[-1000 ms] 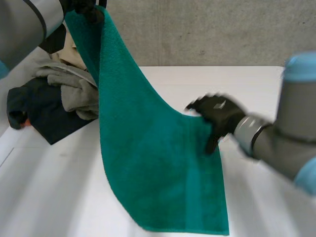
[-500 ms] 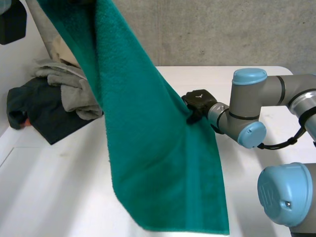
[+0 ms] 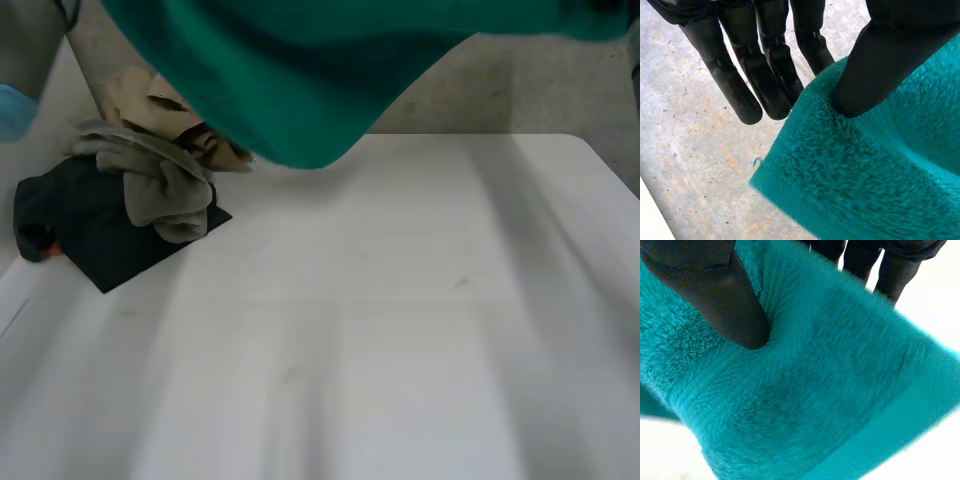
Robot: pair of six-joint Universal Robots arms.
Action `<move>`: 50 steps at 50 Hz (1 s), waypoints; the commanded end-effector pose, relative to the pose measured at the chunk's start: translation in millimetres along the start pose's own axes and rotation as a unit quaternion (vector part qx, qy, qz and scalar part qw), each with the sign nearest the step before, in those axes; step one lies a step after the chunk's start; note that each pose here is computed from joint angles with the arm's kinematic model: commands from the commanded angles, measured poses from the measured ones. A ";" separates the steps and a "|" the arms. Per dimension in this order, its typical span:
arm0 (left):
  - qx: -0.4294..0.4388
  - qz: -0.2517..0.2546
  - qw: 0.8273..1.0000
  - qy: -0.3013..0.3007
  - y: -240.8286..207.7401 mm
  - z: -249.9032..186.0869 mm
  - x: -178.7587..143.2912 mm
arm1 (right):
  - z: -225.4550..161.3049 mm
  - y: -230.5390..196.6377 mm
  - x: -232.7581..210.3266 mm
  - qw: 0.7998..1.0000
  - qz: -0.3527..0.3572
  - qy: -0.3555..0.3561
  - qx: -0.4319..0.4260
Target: Fold the laundry.
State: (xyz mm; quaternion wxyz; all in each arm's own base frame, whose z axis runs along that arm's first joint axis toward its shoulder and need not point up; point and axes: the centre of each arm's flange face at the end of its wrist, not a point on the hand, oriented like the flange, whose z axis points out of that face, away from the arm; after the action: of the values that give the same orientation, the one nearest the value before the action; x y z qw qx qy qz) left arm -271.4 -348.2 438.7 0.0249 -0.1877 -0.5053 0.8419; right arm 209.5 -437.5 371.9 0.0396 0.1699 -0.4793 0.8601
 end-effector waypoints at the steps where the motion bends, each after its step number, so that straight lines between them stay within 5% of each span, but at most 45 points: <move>1: -0.085 -0.016 0.996 0.028 67.8 -7.7 25.9 | -40.5 74.9 -20.5 0.990 0.011 -0.055 -0.128; 10: -0.248 -0.032 0.963 0.099 175.2 -66.5 68.2 | -129.3 169.6 -60.3 0.938 -0.019 -0.163 -0.305; 29: -0.301 -0.004 0.944 0.138 176.0 -101.9 72.3 | -156.1 180.7 -38.2 0.891 -0.049 -0.186 -0.411; 36: -0.382 0.053 0.898 0.211 162.8 -152.5 77.8 | -176.5 143.9 -7.5 0.854 -0.092 -0.230 -0.459; 40: -0.444 0.111 0.841 0.290 150.4 -198.5 80.3 | -209.5 122.4 5.3 0.791 -0.137 -0.313 -0.508; 42: -0.471 0.142 0.801 0.342 144.0 -224.0 82.0 | -234.8 110.9 11.1 0.740 -0.160 -0.374 -0.536; 45: -0.480 0.170 0.768 0.388 140.1 -242.1 83.4 | -249.6 103.4 16.8 0.705 -0.197 -0.433 -0.526; 50: -0.462 0.193 0.775 0.386 149.9 -231.2 87.1 | -239.5 114.4 17.7 0.728 -0.209 -0.405 -0.513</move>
State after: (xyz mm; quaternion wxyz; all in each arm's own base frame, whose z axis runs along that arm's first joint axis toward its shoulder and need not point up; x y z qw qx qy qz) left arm -248.4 -203.2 194.4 -0.0192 -0.5486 -0.7553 0.3580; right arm 109.7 -295.1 173.3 0.0843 0.5367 -0.7854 0.2967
